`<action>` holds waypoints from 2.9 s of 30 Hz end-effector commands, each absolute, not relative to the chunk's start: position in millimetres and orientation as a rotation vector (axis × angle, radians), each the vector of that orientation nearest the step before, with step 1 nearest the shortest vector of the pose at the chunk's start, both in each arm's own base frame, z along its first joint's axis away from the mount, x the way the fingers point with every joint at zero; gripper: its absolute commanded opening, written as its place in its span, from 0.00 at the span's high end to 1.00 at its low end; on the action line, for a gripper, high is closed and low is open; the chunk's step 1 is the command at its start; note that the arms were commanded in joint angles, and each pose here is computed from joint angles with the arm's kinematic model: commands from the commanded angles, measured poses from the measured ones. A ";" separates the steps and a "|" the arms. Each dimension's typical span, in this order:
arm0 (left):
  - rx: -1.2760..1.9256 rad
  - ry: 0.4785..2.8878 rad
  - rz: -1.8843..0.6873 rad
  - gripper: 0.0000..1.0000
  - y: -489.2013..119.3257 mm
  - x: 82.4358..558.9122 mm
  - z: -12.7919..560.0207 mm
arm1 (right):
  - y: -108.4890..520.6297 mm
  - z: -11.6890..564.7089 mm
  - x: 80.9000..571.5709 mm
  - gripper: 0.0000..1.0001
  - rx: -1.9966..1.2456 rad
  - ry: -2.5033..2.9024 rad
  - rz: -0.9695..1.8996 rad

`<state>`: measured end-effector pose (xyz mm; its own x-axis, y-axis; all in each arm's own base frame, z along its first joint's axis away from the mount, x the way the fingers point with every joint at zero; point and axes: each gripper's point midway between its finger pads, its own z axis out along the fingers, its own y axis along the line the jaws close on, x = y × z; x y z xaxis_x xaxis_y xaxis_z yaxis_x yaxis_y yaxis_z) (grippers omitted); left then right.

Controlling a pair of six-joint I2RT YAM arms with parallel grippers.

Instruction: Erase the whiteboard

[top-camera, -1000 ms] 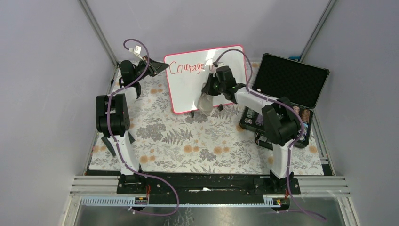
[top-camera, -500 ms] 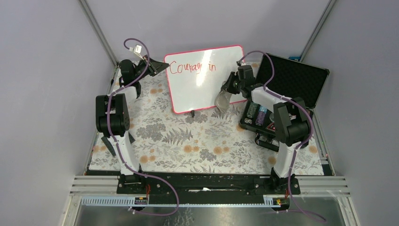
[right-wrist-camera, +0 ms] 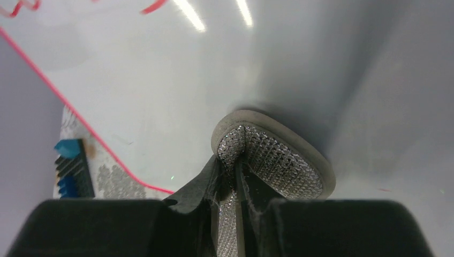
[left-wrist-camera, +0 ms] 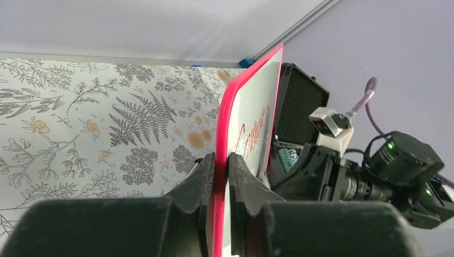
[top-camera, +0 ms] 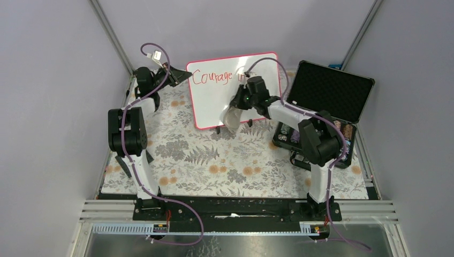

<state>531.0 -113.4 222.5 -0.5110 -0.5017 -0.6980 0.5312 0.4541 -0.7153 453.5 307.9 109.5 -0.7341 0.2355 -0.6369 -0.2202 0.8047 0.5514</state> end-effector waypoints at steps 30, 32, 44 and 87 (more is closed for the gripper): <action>0.109 1.679 -1.279 1.00 -135.1 521.1 234.5 | 374.0 132.0 428.5 1.00 -0.135 2.230 0.939; 0.107 1.682 -1.282 1.00 -135.5 521.5 233.2 | 401.0 140.8 416.7 1.00 -0.192 2.211 0.998; 0.007 1.810 -1.178 0.98 -123.2 533.8 209.3 | 376.9 179.7 436.1 1.00 -0.215 2.122 0.775; -0.030 1.614 -1.278 0.67 -100.2 547.2 259.2 | 220.4 251.5 565.0 1.00 -0.172 2.009 0.184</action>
